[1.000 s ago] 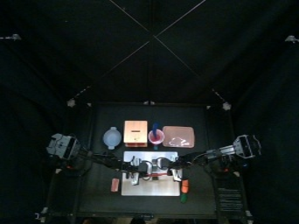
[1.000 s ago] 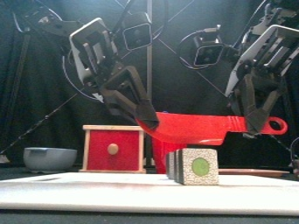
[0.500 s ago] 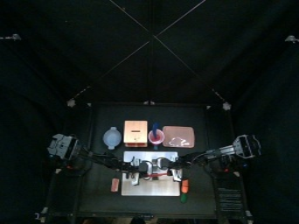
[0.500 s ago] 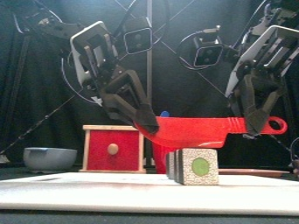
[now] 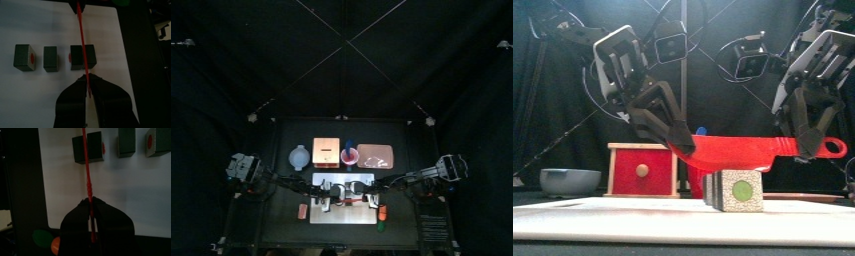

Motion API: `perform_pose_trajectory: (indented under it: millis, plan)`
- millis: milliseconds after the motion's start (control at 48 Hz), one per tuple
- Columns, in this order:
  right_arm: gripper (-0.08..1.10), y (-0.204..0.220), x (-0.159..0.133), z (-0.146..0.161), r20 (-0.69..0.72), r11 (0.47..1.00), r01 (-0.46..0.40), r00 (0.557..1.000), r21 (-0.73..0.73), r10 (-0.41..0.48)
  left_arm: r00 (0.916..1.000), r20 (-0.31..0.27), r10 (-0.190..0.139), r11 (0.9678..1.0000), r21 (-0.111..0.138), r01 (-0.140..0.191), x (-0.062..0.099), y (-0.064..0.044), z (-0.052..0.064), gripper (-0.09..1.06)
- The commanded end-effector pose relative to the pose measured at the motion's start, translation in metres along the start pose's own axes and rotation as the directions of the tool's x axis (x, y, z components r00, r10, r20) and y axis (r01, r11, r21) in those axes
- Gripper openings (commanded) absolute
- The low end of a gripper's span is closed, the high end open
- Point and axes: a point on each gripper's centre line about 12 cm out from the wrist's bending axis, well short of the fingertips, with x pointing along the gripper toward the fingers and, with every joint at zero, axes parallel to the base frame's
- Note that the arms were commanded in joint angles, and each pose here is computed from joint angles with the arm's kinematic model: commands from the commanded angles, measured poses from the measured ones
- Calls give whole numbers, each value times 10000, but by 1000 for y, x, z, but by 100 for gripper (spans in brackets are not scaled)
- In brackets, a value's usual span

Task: Place sushi on board then cut the sushi with the knife then place the pieces on the plate
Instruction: Cut the sushi into 4 pieces

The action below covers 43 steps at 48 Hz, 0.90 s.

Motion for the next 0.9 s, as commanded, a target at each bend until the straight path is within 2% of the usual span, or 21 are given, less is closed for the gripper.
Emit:
perform_pose_trajectory:
  millis: [21,333,896]
  plan:
    - [25,3,-3,8,308,10000,-58,9995,-20,59,9997,220,-59,10000,-15,60,1,-3,8,48]
    - [25,1,5,9,281,10000,41,9996,-20,-41,9999,-123,20,10000,-22,-21,10,-1,-3,48]
    - [25,7,-19,28,1166,9995,-76,9931,-296,111,9996,268,7,10000,39,-8,0,1,10,48]
